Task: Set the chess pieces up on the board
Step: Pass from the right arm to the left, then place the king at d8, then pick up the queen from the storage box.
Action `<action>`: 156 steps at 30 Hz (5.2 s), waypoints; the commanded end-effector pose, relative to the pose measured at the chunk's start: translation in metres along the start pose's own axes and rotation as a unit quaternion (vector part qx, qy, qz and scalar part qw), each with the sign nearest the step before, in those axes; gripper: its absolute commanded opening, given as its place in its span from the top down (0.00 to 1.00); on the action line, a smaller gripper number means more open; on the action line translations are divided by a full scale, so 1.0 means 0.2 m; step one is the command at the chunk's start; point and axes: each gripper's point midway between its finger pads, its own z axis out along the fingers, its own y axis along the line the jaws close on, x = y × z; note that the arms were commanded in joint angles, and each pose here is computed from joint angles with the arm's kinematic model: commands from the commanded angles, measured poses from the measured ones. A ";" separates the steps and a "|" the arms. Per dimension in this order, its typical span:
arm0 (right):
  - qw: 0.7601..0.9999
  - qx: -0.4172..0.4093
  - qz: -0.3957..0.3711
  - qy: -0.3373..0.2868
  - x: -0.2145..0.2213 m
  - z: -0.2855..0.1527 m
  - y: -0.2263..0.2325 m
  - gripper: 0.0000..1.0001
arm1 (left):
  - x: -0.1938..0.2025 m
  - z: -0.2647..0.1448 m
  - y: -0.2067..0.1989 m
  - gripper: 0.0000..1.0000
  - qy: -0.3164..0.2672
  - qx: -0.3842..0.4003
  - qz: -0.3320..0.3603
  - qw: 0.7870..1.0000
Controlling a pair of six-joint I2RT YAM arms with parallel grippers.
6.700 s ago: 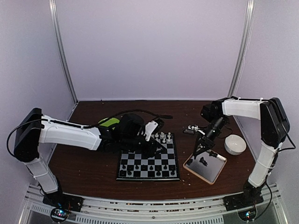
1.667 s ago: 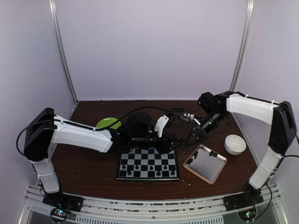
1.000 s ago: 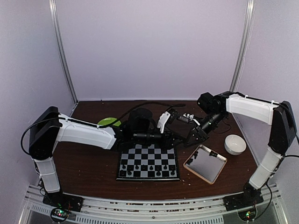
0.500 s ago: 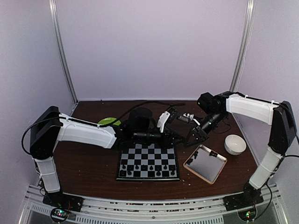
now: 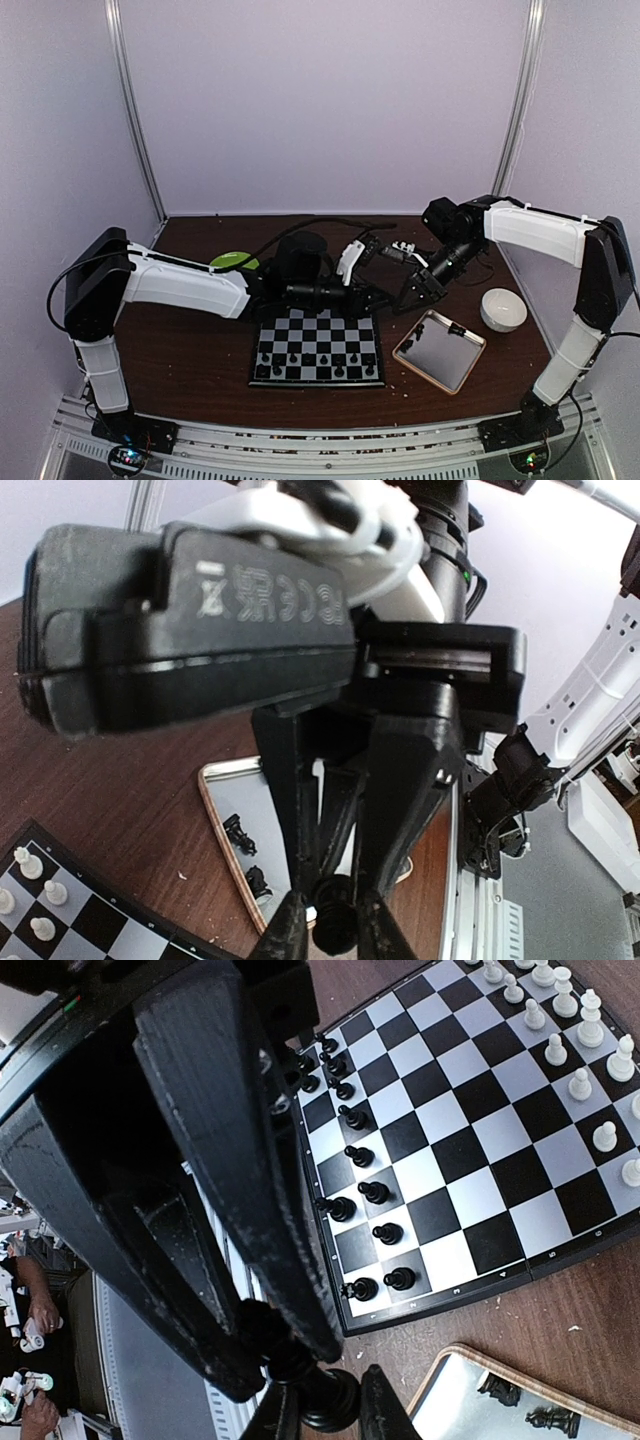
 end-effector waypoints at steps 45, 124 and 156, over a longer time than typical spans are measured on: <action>0.988 0.143 -0.041 -0.034 0.12 -0.17 -0.22 0.54 | 0.58 -0.55 0.08 0.90 0.307 -0.179 0.103 0.929; 0.962 0.269 -0.037 -0.021 0.14 -0.37 -0.30 0.55 | -0.06 -0.65 0.07 0.64 0.125 -0.275 0.116 0.946; 0.908 0.356 0.075 0.208 0.86 -0.37 -0.60 0.64 | -0.07 -0.62 0.43 0.63 0.014 -0.338 -0.043 0.940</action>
